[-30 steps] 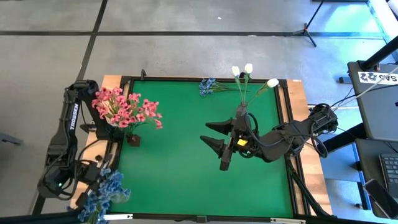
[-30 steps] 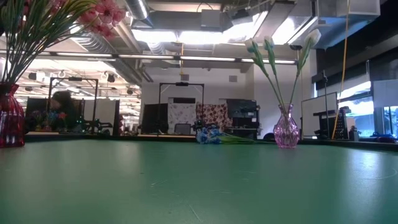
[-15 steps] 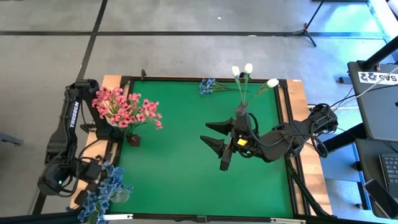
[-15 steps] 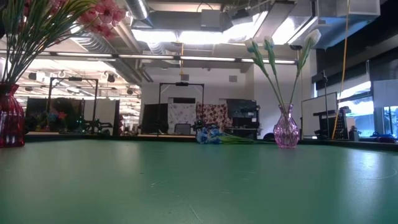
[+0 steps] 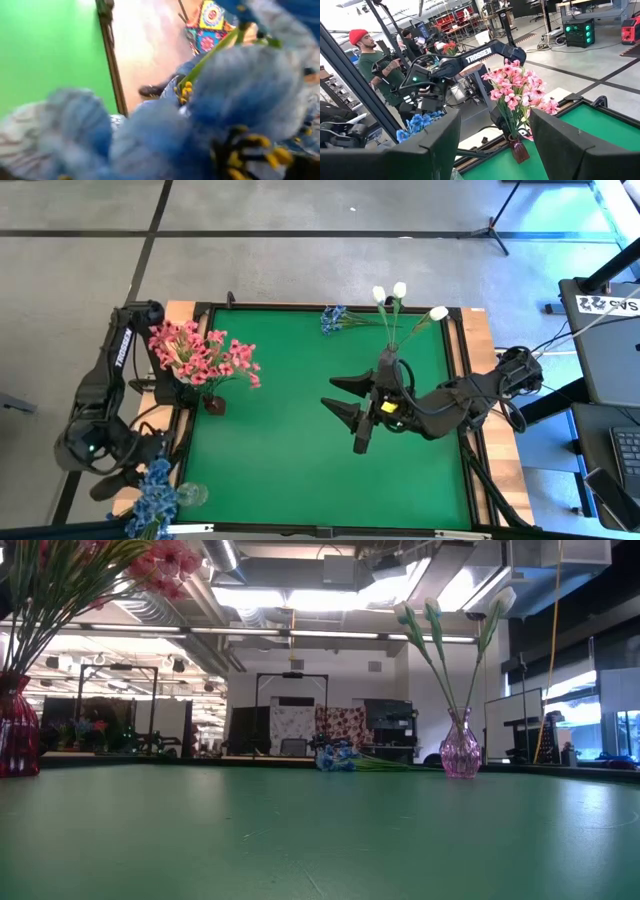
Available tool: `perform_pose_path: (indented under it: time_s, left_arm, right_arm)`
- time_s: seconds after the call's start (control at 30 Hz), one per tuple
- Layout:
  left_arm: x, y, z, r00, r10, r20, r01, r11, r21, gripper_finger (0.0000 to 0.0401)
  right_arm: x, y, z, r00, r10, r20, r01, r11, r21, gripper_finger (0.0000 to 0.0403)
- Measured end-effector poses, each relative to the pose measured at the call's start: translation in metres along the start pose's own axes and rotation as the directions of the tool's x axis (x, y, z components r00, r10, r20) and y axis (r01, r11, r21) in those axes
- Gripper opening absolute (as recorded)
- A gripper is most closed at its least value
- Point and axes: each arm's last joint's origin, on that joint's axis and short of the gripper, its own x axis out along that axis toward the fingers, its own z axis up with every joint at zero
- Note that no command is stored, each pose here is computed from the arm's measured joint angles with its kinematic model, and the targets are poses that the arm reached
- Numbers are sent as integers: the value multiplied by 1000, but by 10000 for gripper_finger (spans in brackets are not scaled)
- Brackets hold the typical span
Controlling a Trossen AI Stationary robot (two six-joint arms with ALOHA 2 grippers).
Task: Sort flowers into vase by color
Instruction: Put the bottom blue flower into the transparent vase
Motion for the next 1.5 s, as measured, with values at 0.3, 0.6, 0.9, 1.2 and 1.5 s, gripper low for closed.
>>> perform_pose_path:
  time_s: [0.3, 0.6, 0.9, 1.2, 1.5]
  left_arm:
    - [-9, 13, 5, 995, 24, -93, -42, 979, -199, 134]
    - [-8, 18, 3, 982, 50, -183, -86, 976, -198, 134]
    - [-5, 21, 5, 955, 43, -294, -161, 906, -390, 134]
    - [-4, 24, 7, 945, 47, -324, -190, 884, -427, 134]
    - [-3, 22, 8, 913, -12, -408, -241, 791, -563, 136]
  right_arm:
    - [11, -9, 2, 997, 50, -52, -51, 998, -22, 237]
    - [12, -13, -2, 995, 28, -97, -39, 993, -110, 237]
    - [12, -14, -4, 992, 42, -123, -56, 992, -110, 237]
    - [11, -16, -7, 990, 1, -138, -25, 984, -177, 237]
    - [11, -18, -8, 988, -20, -150, -10, 980, -199, 237]
